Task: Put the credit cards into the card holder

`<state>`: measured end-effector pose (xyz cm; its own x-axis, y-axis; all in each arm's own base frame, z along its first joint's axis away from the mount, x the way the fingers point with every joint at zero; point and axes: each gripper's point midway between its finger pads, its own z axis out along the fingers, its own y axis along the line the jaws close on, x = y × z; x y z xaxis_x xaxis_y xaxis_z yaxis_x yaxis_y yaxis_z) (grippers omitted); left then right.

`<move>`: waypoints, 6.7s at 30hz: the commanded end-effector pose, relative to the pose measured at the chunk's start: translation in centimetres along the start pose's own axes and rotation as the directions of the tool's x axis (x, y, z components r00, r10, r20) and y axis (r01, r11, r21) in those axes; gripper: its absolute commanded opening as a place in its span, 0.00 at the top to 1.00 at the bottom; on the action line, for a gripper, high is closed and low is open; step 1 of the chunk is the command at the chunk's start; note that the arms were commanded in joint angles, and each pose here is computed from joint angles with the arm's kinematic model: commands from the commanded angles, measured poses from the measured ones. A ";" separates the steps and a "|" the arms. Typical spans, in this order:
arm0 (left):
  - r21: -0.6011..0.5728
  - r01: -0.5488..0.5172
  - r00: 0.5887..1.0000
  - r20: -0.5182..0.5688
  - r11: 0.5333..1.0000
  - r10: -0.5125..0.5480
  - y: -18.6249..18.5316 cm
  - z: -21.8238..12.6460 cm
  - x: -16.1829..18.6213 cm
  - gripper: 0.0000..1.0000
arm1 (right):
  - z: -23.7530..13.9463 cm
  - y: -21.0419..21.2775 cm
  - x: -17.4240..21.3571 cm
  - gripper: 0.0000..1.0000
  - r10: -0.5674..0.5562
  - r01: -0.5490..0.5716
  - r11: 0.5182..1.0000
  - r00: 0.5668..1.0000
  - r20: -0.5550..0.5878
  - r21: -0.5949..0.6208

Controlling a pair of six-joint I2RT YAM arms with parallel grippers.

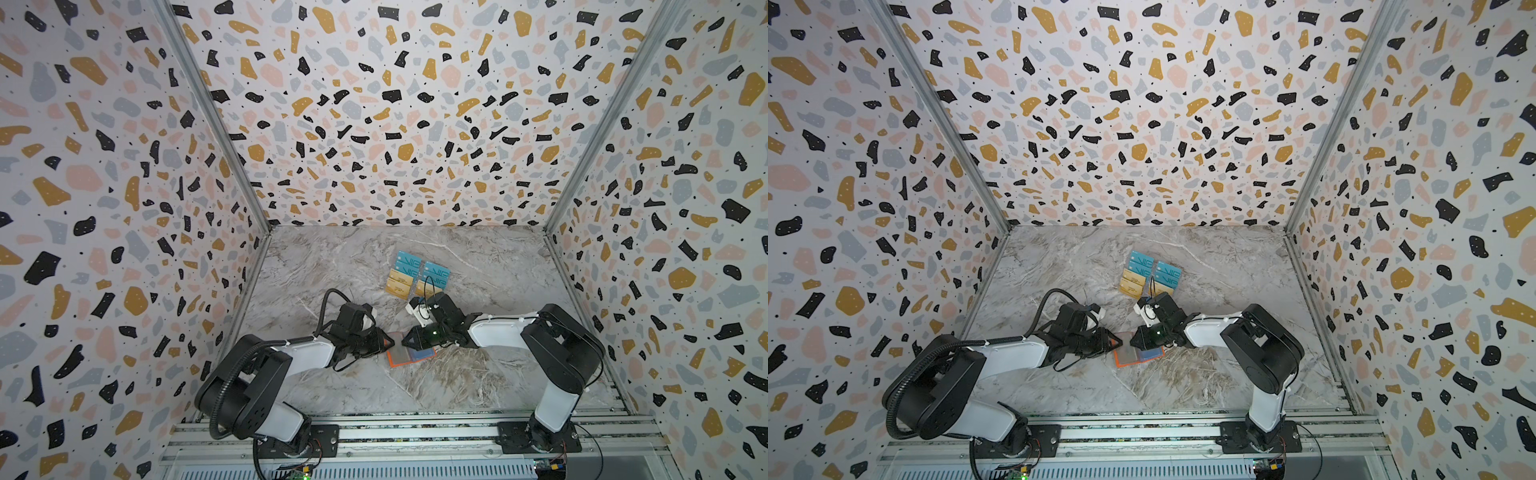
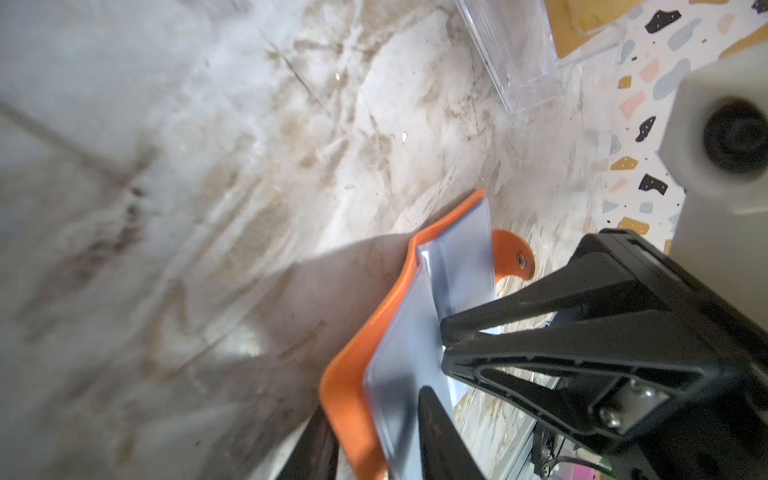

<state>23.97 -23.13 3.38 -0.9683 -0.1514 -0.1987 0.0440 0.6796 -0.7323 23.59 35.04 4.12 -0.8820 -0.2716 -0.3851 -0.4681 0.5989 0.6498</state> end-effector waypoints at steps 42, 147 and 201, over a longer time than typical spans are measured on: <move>-0.154 -0.149 0.980 -0.153 0.977 0.125 2.7 1.3 -1.5 0.98 | -3.2 -0.3 -18.1 0.64 -0.314 0.286 0.935 0.942 0.114 0.211; -0.092 -0.106 0.986 -0.135 0.990 0.093 1.3 0.5 -0.8 0.94 | 1.2 -5.8 -20.9 0.65 -0.490 0.502 0.796 0.862 -0.128 0.338; -0.078 -0.090 0.989 -0.120 0.993 0.081 1.2 0.3 -0.7 0.93 | -4.4 -0.1 -23.5 1.00 -0.634 0.582 0.719 0.773 0.019 0.380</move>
<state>25.89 -23.57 3.67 -0.9752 -0.0049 -0.2212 0.1524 0.7097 -0.6878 43.61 37.69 10.68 -0.4529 -0.6243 -0.6365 -0.8275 0.5601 0.0394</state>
